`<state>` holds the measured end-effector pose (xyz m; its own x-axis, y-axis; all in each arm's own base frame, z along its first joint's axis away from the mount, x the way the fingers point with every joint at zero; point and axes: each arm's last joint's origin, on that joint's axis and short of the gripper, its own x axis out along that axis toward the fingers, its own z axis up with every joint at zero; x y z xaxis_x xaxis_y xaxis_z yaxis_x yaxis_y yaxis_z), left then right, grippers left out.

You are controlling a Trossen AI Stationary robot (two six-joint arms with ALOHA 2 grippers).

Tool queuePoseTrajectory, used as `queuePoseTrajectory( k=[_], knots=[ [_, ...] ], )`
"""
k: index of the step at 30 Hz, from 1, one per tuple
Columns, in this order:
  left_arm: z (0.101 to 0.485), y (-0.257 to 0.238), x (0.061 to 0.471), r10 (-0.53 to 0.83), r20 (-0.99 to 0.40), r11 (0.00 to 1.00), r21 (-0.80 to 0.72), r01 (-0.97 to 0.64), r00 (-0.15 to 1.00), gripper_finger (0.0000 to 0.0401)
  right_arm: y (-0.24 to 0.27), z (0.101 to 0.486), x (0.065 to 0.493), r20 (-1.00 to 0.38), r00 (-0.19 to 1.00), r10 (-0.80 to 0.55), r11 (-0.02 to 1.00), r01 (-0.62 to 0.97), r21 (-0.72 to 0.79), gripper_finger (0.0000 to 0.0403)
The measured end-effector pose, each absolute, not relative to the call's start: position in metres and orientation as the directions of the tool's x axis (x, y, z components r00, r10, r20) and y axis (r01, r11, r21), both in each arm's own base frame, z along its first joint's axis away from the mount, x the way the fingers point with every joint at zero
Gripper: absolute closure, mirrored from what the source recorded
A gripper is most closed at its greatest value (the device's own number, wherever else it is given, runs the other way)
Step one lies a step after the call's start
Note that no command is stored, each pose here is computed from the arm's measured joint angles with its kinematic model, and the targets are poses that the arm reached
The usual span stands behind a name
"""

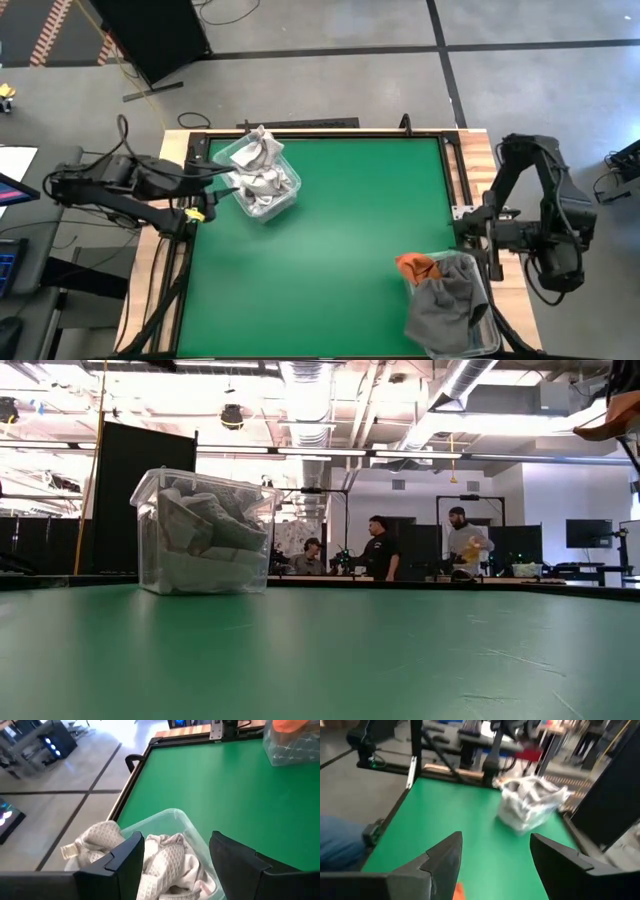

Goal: Sort towels by color in basket
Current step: Return to Home Position

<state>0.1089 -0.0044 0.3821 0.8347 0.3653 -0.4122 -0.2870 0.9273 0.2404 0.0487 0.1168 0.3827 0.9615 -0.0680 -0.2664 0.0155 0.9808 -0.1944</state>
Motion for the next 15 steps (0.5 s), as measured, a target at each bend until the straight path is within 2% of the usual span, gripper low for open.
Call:
queuePoseTrajectory(
  k=[5,8,11,15],
  knots=[
    [0.34,-0.001,0.088,0.357,-0.338,0.931,0.208,-0.301,0.871,0.0187,0.099,0.369,0.043,-0.178,0.98,-0.09,0.979,0.053,-0.199,0.0138],
    [0.317,-0.001,0.078,0.291,-0.276,0.954,0.155,-0.257,0.916,0.0187,0.086,0.359,0.039,-0.134,0.987,-0.084,0.984,0.061,-0.169,0.0138],
    [0.3,-0.002,0.073,0.218,-0.185,0.973,0.118,-0.199,0.958,0.0187,0.071,0.35,0.036,-0.074,0.995,-0.071,0.989,0.061,-0.133,0.0138],
    [0.287,-0.001,0.068,0.196,-0.048,0.976,0.107,-0.19,0.979,0.0187,0.047,0.338,0.031,0.0,0.999,-0.047,0.996,0.047,-0.072,0.0138]
  ],
)
